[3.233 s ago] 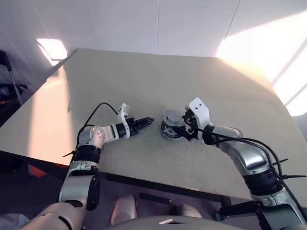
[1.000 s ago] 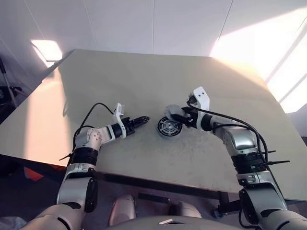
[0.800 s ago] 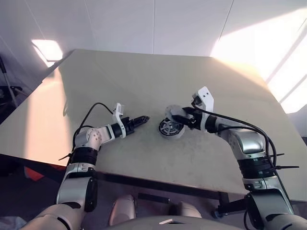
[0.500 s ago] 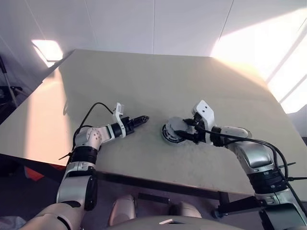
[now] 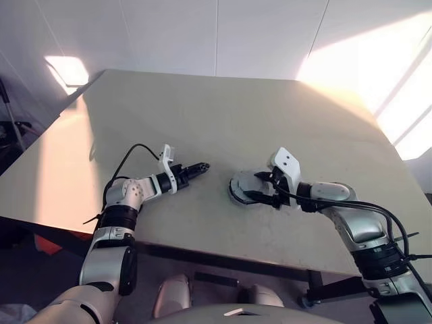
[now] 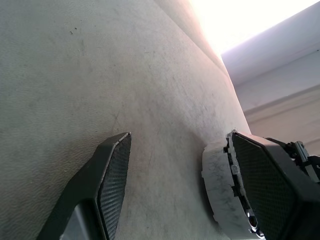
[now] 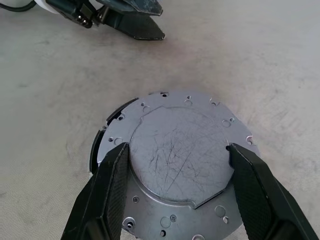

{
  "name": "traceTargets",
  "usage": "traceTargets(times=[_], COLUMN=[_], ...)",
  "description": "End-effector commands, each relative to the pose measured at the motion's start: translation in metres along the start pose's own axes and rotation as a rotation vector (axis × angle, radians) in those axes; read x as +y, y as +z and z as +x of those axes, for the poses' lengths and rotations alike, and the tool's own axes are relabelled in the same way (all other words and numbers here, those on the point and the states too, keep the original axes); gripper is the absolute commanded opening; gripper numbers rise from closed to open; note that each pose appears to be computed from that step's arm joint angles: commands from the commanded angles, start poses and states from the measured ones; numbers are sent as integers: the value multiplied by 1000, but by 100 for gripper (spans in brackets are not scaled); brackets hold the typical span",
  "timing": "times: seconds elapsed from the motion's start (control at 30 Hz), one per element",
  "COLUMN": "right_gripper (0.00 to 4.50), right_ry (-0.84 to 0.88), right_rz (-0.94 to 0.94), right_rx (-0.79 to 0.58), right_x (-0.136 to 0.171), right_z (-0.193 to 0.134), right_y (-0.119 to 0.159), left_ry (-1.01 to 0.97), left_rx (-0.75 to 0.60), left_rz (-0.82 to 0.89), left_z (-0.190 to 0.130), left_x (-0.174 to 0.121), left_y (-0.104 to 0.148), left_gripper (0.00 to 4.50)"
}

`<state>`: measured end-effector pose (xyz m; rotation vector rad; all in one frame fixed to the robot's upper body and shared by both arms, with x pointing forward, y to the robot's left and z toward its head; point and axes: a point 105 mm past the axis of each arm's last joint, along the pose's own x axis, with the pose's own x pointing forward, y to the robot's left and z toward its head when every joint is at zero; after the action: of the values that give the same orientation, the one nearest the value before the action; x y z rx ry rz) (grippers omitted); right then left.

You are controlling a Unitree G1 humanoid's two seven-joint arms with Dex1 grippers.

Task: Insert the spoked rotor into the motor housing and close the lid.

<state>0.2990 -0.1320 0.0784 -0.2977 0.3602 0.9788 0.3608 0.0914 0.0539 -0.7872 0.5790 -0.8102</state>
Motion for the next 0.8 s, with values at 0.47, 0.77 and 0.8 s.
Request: traceTargets(times=[0.47, 0.77, 0.8], right_gripper=[300, 300, 300], right_ry=[69, 114, 114], right_rz=[-67, -51, -49], right_rx=[42, 94, 96], right_x=[11, 17, 17], right_z=[-1, -2, -2], right_y=[-4, -22, -23], left_ry=[21, 25, 25], left_rx=[-19, -21, -21], left_rz=[12, 8, 8], left_z=[-4, -7, -7], left_x=[2, 2, 2], left_y=[5, 3, 3], left_gripper=[347, 347, 347])
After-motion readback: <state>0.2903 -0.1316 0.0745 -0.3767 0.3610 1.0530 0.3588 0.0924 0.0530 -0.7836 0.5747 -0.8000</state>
